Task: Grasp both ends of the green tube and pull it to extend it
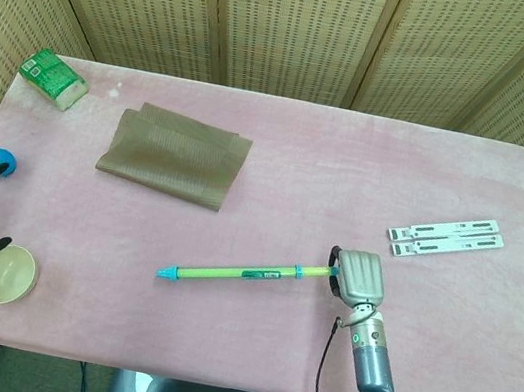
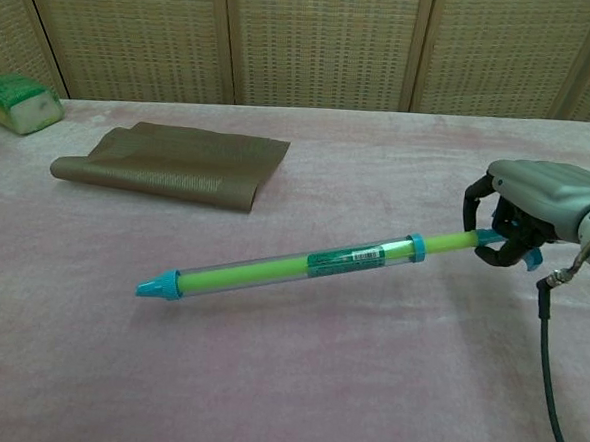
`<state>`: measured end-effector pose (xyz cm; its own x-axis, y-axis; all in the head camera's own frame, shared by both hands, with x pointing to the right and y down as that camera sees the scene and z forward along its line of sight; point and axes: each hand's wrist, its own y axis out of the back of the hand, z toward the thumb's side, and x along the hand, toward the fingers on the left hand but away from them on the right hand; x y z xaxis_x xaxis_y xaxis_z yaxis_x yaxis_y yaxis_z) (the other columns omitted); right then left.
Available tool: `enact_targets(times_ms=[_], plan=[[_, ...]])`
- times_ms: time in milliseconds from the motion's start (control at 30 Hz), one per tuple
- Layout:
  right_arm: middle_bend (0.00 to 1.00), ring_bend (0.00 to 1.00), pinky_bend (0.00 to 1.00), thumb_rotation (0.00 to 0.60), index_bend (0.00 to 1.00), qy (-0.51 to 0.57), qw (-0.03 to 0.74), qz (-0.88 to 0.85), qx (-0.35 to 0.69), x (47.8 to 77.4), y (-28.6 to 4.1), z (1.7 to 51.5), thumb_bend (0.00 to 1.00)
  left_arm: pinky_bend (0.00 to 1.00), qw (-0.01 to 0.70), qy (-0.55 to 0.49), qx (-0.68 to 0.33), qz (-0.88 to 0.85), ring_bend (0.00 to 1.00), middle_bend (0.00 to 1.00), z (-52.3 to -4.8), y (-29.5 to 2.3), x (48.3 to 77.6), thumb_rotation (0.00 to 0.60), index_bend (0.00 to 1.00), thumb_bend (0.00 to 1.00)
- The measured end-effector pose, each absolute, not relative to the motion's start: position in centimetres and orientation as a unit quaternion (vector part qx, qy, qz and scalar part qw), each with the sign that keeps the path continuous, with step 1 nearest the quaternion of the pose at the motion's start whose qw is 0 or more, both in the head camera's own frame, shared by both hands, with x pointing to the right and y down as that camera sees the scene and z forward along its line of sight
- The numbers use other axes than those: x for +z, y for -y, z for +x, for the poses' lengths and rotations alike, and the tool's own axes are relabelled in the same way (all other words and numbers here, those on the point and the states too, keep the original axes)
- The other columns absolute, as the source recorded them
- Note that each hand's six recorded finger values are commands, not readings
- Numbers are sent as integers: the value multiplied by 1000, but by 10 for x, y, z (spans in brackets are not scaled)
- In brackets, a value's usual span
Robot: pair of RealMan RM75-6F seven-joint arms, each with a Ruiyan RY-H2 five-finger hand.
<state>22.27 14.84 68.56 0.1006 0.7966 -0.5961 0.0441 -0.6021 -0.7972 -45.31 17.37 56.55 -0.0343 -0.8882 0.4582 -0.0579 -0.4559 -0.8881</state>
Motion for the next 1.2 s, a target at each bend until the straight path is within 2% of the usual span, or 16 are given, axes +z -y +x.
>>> enact_targets(times_ms=[233, 300, 467, 567, 667, 767, 933, 1200], plan=[[1000, 1000, 782, 600, 835, 316, 318, -654, 610, 683, -129, 225, 660, 0, 329, -369, -612, -617, 0, 0, -438, -160, 582, 600, 26, 110], [1000, 1000, 783, 600, 835, 318, 319, -651, 612, 681, -124, 225, 660, 21, 329, -364, -611, -621, 33, 27, -432, -154, 585, 600, 40, 115], [1000, 1000, 784, 600, 836, 320, 322, -643, 617, 677, -110, 221, 660, 319, 328, -360, -606, -629, 394, 431, -416, -137, 587, 600, 141, 133], [1000, 1000, 785, 600, 836, 321, 323, -638, 621, 674, -104, 220, 660, 442, 329, -358, -602, -633, 543, 609, -405, -126, 588, 600, 248, 145], [1000, 1000, 785, 600, 836, 321, 324, -633, 626, 671, -96, 218, 660, 550, 324, -354, -599, -641, 655, 745, -393, -119, 592, 600, 376, 177], [1000, 1000, 790, 600, 837, 323, 327, -629, 627, 666, -87, 215, 660, 640, 317, -349, -594, -652, 742, 842, -380, -114, 598, 600, 427, 182], [1000, 1000, 795, 600, 838, 330, 325, -626, 627, 660, -79, 214, 660, 696, 313, -334, -591, -664, 802, 905, -358, -104, 607, 600, 416, 184], [1000, 1000, 798, 600, 840, 334, 314, -623, 634, 654, -72, 214, 660, 698, 299, -310, -598, -676, 803, 906, -322, -89, 624, 600, 336, 184]])
